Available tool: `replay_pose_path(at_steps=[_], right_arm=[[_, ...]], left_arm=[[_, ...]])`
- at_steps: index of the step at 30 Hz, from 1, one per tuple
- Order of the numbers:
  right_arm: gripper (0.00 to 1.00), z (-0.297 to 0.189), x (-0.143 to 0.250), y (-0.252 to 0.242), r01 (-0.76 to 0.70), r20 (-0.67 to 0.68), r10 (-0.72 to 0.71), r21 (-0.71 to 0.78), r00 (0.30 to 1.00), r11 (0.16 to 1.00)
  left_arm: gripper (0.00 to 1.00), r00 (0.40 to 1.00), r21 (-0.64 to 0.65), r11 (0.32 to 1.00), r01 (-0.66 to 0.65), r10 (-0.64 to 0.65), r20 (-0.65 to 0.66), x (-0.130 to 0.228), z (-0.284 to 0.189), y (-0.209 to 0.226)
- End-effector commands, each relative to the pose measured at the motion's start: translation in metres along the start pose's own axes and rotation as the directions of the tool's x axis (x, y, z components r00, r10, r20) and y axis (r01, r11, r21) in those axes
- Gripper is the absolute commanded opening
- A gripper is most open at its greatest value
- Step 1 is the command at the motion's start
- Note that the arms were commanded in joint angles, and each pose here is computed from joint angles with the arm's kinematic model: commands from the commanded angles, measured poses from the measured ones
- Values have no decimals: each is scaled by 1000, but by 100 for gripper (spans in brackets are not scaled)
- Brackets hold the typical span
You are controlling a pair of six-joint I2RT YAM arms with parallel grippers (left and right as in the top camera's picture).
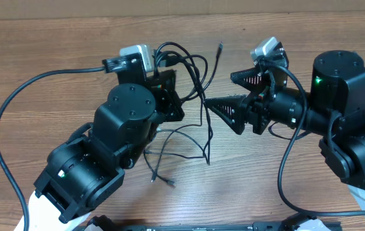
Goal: Untangle cables
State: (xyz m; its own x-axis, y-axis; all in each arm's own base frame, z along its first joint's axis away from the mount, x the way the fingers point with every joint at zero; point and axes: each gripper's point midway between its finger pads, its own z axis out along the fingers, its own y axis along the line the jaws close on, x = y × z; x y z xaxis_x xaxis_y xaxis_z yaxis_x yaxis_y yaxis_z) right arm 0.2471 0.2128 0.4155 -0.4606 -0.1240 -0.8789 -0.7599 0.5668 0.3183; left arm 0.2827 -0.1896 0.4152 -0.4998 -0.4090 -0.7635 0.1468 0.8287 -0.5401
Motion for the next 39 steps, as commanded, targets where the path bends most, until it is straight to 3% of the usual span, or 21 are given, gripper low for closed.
replay_pose_path(at_steps=[1, 8, 14, 18, 23, 32, 35, 39], right_arm=[[86, -7, -11, 9, 125, 39, -125, -17, 991, 992], [86, -7, -18, -2, 242, 55, -245, 58, 968, 969], [86, -2, -14, -6, 346, 28, -348, 58, 937, 936], [74, 8, -9, -12, 330, 2, -330, 46, 944, 943], [35, 11, -8, -13, 326, -2, -326, 38, 945, 945], [12, 10, -6, -13, 319, -11, -319, 36, 948, 947], [4, 10, -2, -13, 310, -27, -309, 32, 951, 950], [4, 10, 2, -12, 301, -39, -300, 25, 953, 953]], left_arm=[[4, 998, 109, 994, 27, -22, -51, 4, -6, -21], [4, 993, 160, 984, -76, 89, -75, 11, -8, -28], [4, 967, 277, 937, -212, 241, -76, 18, -12, -47], [4, 963, 296, 927, -230, 260, -66, 17, -13, -51], [4, 959, 296, 923, -246, 275, -61, 17, -13, -50], [4, 963, 219, 943, -250, 265, -41, 11, -9, -38], [4, 979, 155, 968, -195, 201, -26, 4, -7, -28], [4, 982, 152, 971, -182, 189, -28, 4, -7, -28]])
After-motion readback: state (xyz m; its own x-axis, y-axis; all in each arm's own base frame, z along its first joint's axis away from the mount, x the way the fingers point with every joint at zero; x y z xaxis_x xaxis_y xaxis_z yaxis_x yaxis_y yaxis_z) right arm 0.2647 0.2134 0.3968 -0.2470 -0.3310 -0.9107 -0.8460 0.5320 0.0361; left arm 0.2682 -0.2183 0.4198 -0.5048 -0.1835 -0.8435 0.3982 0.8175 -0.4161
